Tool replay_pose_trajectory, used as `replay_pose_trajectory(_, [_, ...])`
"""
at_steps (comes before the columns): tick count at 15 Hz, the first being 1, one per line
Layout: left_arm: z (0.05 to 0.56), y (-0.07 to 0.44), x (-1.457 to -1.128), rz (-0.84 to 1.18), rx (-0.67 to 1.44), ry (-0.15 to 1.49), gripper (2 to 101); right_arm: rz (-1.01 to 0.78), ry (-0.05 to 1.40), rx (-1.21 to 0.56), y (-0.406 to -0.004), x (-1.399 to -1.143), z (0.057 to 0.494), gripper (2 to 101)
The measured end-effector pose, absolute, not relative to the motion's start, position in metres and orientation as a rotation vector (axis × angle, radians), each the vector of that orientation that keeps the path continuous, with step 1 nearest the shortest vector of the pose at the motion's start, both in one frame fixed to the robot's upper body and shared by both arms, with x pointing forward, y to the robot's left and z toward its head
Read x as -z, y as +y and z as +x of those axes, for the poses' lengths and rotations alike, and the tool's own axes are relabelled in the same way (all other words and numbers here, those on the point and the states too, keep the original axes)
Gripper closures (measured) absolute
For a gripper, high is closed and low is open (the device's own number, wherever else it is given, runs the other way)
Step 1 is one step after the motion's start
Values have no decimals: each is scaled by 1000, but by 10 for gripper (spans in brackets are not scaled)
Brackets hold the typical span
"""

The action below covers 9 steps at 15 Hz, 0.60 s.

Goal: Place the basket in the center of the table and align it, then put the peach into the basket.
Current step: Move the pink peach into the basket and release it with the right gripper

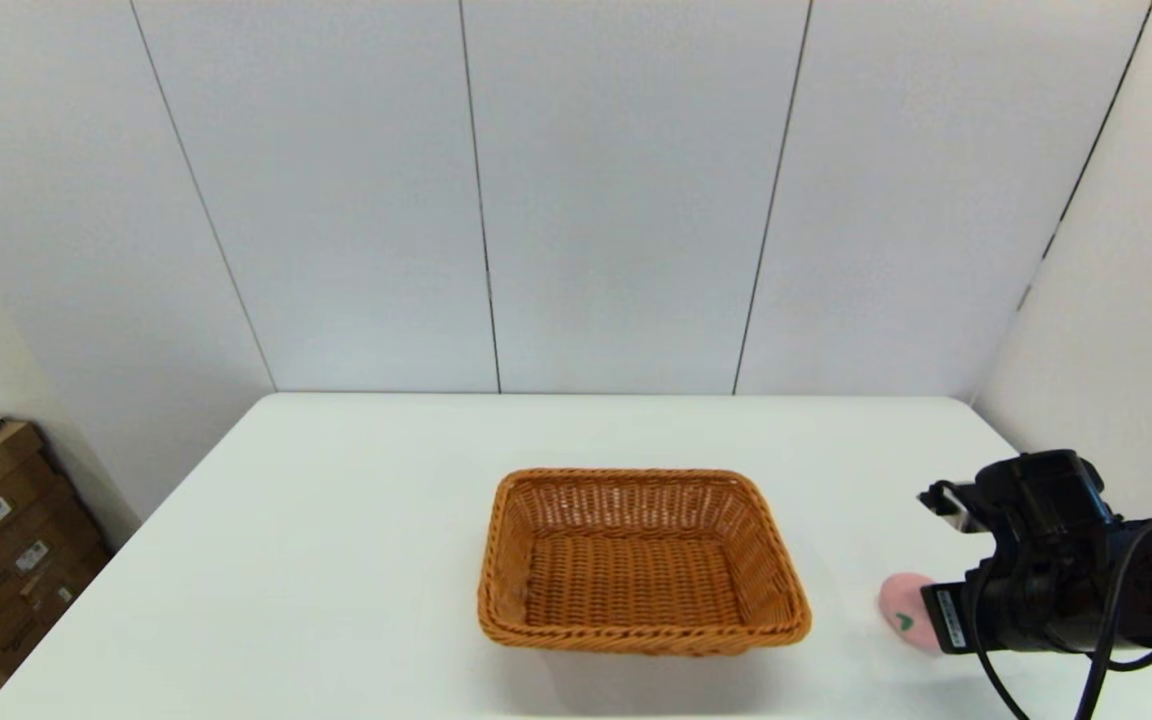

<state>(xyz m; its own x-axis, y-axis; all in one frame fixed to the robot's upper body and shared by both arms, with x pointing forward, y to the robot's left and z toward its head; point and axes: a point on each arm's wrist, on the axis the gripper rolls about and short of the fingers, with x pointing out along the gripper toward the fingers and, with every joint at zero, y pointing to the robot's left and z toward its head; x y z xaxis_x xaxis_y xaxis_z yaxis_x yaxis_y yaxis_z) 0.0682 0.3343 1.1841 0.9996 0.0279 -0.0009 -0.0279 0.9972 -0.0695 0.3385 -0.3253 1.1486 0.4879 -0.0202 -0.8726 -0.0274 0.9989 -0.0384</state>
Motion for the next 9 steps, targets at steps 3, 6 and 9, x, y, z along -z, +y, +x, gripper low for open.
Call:
replay_pose_trajectory(3, [68, 334, -1184, -70, -28, 3, 54, -49, 1020, -8, -325, -1157, 338, 993])
replay_pose_trajectory(6, [68, 334, -1184, -70, -29, 2, 54, -49, 876, -20, -321, -1178, 341, 993])
replay_pose_trajectory(9, [68, 334, -1184, -69, -28, 2, 54, -49, 766, -37, -317, -1198, 340, 993])
